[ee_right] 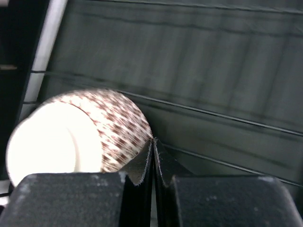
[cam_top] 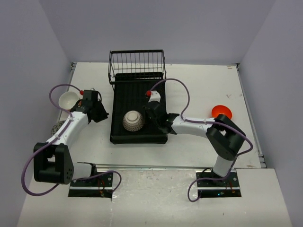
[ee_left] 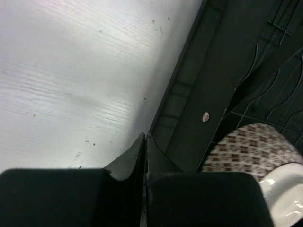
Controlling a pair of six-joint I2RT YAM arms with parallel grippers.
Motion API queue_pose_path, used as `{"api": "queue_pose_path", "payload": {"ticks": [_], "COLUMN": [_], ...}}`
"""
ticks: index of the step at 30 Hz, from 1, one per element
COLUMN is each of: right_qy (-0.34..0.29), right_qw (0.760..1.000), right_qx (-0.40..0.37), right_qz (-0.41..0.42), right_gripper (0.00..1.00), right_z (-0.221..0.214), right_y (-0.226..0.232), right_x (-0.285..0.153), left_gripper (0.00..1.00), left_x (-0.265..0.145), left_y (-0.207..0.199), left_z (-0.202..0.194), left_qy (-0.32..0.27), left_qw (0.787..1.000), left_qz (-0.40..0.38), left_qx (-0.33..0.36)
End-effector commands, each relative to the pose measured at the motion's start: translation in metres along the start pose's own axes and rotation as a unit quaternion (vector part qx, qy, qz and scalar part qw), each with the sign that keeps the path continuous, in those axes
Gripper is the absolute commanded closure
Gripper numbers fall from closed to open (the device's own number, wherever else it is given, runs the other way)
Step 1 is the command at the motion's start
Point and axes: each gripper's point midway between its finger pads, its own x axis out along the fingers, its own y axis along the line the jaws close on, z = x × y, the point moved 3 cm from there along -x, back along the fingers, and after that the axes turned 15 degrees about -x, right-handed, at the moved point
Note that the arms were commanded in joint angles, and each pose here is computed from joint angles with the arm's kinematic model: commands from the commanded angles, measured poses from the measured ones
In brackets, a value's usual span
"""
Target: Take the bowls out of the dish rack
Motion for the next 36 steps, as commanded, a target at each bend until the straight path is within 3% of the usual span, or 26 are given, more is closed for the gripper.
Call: {"api": "queue_pose_path", "payload": {"ticks": [1, 9, 17, 18, 20, 22, 26, 34, 36], "right_qy": [-0.026, -0.023, 0.012, 0.017, 0.036, 0.049, 0.075, 0.101, 0.106], "right_qw": [0.999, 0.998, 0.999, 0.999, 0.997, 0.994, 0.976, 0.973, 0.973], "right_qx": [0.006, 0.026, 0.043, 0.047, 0.058, 0.065, 0.084, 0.102, 0.105], "right_qz": [0.026, 0.044, -0.008, -0.001, 0.034, 0.076, 0.184, 0.179, 0.174], "right_gripper": [1.0, 1.0, 0.98, 0.9, 0.82, 0.62, 0.45, 0.5, 0.52], "right_z": [0.029, 0.05, 0.054, 0.053, 0.049, 0.045, 0.046, 0.037, 0.033], "right_y": [0.039, 0.069, 0.039, 0.036, 0.038, 0.043, 0.067, 0.062, 0.058], "right_x": [0.0, 0.002, -0.05, -0.061, -0.071, -0.08, -0.093, -0.089, -0.088], "left_gripper": [1.0, 1.0, 1.0, 1.0, 1.0, 1.0, 1.0, 1.0, 1.0], "left_x": [-0.007, -0.015, -0.021, -0.021, -0.021, -0.022, -0.024, -0.053, -0.056], "left_y": [-0.026, -0.027, -0.023, -0.022, -0.022, -0.022, -0.024, -0.035, -0.038], "left_z": [0.012, 0.013, 0.01, 0.009, 0.008, 0.007, 0.007, 0.018, 0.008], "left_qy": [-0.002, 0.005, 0.01, 0.012, 0.016, 0.02, 0.025, 0.016, 0.036], "left_qw": [0.998, 0.998, 0.998, 0.999, 0.998, 0.998, 0.998, 0.997, 0.997], "left_qz": [-0.06, -0.057, -0.05, -0.046, -0.047, -0.047, -0.051, -0.063, -0.058], "left_qx": [0.015, 0.03, 0.025, 0.027, 0.026, 0.026, 0.033, 0.046, 0.048]}}
